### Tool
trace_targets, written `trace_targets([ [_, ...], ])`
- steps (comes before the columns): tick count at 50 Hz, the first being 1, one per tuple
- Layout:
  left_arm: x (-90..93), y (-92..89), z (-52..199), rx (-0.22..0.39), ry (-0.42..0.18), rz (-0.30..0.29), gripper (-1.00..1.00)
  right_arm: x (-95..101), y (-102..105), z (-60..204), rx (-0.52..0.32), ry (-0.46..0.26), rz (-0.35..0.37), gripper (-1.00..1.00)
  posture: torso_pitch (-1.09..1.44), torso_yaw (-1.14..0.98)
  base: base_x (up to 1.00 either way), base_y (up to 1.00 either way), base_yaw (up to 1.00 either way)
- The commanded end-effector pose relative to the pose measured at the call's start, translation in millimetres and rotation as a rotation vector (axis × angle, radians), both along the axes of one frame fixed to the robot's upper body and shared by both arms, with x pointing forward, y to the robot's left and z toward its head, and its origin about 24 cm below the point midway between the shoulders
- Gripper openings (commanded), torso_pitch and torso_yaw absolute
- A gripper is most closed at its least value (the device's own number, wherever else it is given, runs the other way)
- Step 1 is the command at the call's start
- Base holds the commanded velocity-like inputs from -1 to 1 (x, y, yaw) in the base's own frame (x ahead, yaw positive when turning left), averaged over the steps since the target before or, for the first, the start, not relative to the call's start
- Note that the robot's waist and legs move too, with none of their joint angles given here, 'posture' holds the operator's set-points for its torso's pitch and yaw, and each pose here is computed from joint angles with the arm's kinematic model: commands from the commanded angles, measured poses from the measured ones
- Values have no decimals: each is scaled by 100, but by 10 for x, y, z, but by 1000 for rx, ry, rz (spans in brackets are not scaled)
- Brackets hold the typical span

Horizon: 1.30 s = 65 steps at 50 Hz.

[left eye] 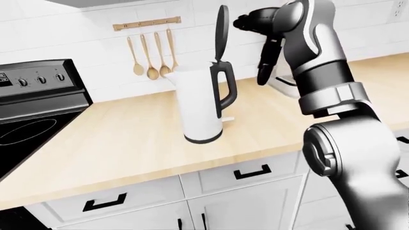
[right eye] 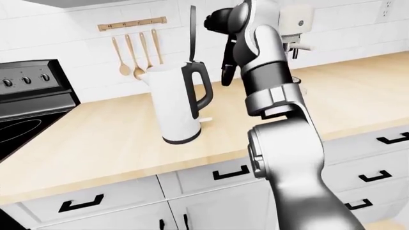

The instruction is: Close the lid of the electric kettle.

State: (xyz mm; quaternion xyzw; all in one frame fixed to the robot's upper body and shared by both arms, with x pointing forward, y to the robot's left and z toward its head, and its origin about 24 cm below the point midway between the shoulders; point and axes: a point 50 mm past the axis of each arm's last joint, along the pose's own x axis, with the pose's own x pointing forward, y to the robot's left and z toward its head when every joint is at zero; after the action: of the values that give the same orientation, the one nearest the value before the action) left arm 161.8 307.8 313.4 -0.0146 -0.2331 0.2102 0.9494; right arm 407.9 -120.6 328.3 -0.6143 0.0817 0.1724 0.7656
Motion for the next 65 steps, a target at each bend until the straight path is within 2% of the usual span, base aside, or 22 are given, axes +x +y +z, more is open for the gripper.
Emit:
trace_targets([
  [1,-34,-15,85,22,-44,4,100,-56,50,229,3,-95,15,100,-56,0,0,0,0],
  [18,-31,-4,89,20,-47,5,100,-57,341,243,14,-101,71,100,-56,0,0,0,0],
  [26,-35,5,94,17,-49,6,100,-84,559,236,11,-97,126,100,-56,0,0,0,0],
  [29,-26,2,88,17,-49,5,100,-140,722,279,7,-100,169,100,-56,0,0,0,0],
  [36,-46,11,99,14,-50,7,100,-214,933,325,5,-102,229,100,-56,0,0,0,0],
  [45,-54,15,98,14,-49,8,100,-193,817,386,16,-106,203,100,-56,0,0,0,0],
  [65,-45,8,88,17,-47,6,100,-181,794,385,36,-107,191,100,-56,0,0,0,0],
])
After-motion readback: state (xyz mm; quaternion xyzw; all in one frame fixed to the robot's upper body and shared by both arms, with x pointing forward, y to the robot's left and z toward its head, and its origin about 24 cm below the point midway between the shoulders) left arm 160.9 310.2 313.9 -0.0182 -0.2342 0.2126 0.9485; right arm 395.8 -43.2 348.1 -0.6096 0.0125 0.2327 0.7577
